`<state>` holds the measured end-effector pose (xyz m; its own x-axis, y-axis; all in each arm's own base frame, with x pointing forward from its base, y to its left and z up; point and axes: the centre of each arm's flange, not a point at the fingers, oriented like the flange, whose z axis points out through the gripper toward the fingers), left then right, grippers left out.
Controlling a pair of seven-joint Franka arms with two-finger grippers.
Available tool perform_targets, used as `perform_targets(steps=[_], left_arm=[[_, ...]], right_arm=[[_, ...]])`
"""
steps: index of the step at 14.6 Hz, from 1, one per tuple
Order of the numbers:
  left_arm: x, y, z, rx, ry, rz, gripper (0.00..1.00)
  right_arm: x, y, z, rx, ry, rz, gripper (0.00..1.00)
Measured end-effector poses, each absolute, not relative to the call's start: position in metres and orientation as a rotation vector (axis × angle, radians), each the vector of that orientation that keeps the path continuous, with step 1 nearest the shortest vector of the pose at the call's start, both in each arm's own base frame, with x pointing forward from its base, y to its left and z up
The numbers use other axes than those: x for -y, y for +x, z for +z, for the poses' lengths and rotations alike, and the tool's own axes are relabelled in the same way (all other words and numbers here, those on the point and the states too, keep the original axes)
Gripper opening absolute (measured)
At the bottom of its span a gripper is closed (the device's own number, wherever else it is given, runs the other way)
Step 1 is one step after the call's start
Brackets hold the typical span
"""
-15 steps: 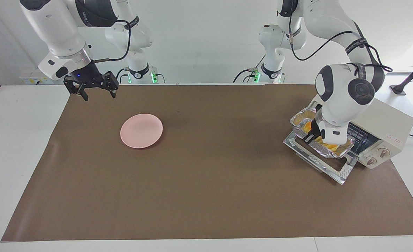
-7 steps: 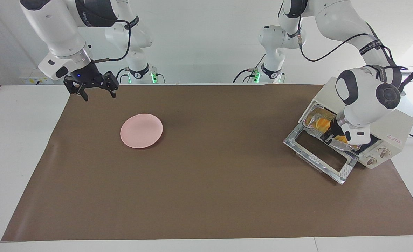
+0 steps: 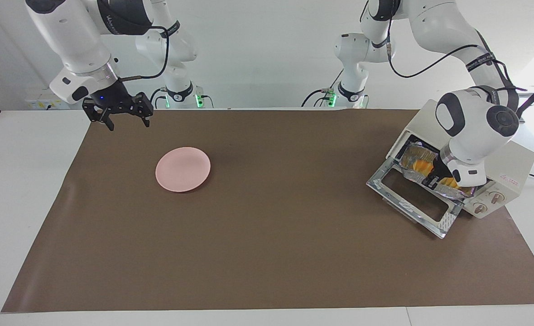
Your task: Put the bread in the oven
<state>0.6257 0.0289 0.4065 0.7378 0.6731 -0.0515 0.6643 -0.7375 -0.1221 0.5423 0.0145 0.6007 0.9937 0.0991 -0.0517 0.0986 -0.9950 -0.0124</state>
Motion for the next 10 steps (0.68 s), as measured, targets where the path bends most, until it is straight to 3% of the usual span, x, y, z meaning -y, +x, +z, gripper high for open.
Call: perform_targets(steps=[10], left_arm=[[-0.03, 0.605, 0.406, 0.854, -2.802, 0.262, 0.02]], right_arm=[[-0.014, 0.542, 0.601, 0.155, -3.127, 0.082, 1.0]])
